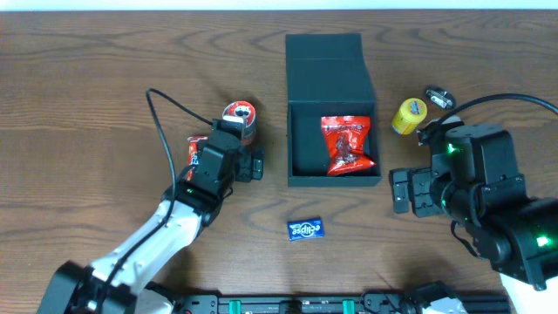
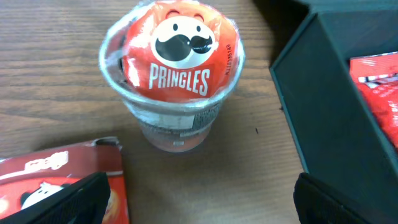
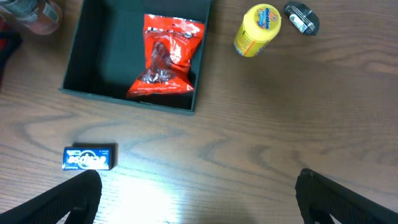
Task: Pack container
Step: 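Reach the left gripper to the red Pringles can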
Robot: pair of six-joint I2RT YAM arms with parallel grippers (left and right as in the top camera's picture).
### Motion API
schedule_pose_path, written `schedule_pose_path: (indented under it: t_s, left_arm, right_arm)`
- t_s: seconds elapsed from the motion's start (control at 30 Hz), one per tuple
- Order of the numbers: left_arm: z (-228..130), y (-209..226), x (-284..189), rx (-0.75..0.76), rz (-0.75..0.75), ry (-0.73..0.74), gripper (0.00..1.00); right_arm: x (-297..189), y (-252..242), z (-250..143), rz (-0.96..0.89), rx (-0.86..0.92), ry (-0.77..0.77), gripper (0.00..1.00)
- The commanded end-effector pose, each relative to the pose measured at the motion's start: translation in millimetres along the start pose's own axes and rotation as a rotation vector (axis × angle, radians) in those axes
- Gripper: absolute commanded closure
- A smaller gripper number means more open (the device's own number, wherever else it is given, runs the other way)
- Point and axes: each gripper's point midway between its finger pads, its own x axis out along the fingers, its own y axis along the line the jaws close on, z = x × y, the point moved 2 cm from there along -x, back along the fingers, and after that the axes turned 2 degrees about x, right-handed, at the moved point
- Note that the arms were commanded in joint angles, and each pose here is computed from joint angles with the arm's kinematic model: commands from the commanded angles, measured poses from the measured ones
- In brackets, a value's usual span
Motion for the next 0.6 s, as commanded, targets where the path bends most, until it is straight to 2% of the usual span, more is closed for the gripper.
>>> schedule_pose_path:
  t_s: [0.0, 0.33, 0.57]
  left_arm:
    - [11, 0, 12, 0.013, 0.018, -0.022, 0.05]
    - [20, 0, 54, 0.027, 0.06, -0.022, 0.05]
    - [33, 4, 59, 0.035, 0.102, -0.086, 0.05]
  right_arm:
    - [-1, -1, 1, -0.011, -0.016, -0.01, 0.01]
    - [-1, -3, 1, -0.019, -0.016, -0.011, 0.01]
    - [-1, -2, 2, -0.018, -0.016, -0.014, 0.01]
